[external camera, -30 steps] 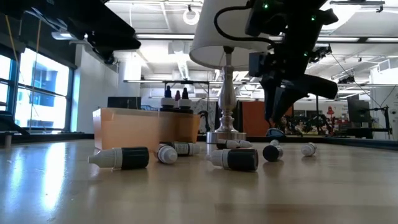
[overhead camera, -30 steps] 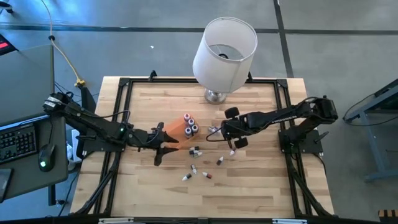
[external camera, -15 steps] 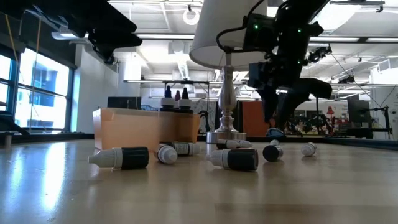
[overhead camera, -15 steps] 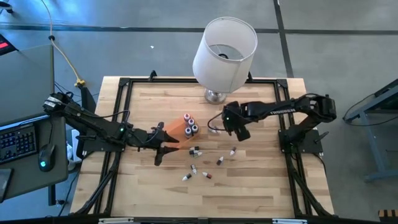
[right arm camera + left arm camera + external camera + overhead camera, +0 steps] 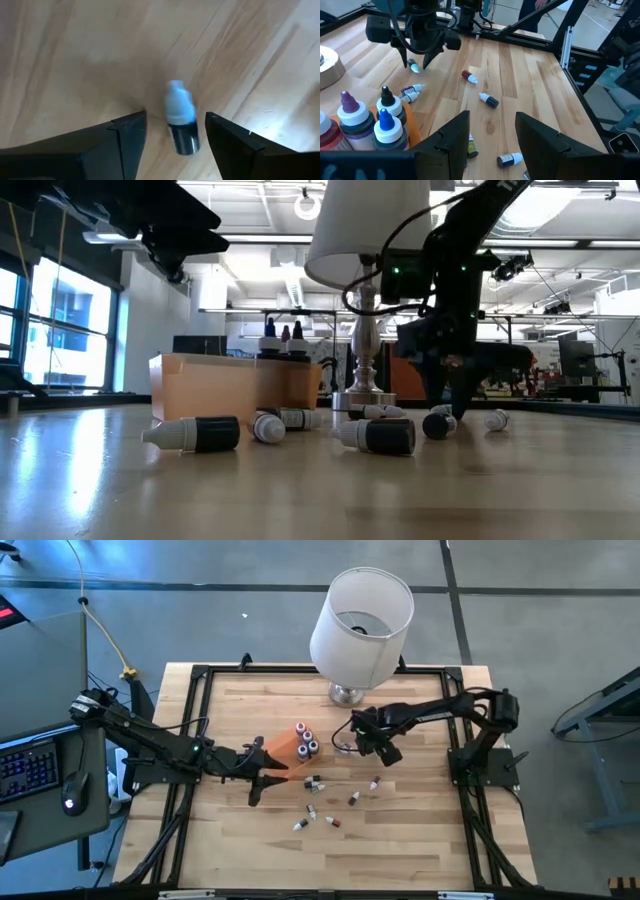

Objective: Pick & Place food coloring
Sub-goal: Put the top small black food coloring bottle into the bin

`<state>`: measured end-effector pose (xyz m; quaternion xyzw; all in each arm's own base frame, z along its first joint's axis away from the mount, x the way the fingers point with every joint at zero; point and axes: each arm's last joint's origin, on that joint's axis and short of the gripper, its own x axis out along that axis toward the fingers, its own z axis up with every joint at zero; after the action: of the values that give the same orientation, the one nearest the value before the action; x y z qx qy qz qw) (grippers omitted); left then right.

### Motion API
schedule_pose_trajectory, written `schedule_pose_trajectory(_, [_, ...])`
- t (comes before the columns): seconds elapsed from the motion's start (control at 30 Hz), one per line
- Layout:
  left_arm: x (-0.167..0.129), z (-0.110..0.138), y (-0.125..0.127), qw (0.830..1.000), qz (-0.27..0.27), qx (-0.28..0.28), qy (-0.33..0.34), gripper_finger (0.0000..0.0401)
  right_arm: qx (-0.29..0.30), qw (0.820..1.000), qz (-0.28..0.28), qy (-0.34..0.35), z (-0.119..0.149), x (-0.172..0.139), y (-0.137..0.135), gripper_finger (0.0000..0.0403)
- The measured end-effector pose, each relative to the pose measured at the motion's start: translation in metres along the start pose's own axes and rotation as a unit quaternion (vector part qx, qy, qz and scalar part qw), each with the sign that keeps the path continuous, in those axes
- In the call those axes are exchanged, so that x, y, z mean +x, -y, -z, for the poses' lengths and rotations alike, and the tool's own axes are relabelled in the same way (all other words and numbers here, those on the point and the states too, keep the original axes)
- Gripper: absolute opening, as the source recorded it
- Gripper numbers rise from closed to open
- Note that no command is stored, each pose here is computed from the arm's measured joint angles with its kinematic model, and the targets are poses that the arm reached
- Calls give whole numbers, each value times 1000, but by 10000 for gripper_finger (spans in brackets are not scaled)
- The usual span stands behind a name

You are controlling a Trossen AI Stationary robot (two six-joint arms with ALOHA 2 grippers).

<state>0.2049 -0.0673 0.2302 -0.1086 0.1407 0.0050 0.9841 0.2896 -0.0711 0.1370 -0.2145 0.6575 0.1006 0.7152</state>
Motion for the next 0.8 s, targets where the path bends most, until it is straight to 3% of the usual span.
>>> schedule_pose_trajectory(0.17, [0,0,0,1000,0,0,0,159,6,1000,-10,-2,0,7,1,188])
schedule_pose_trajectory(0.3, [0,0,0,1000,1,0,0,159,18,1000,-23,12,0,6,1,158])
schedule_pose_trajectory(0.6, [0,1,0,1000,-1,2,-4,159,156,987,-32,10,-1,4,-2,64])
schedule_pose_trajectory(0.8, [0,1,0,1000,-1,2,-5,159,215,973,-52,66,-14,-9,-13,74])
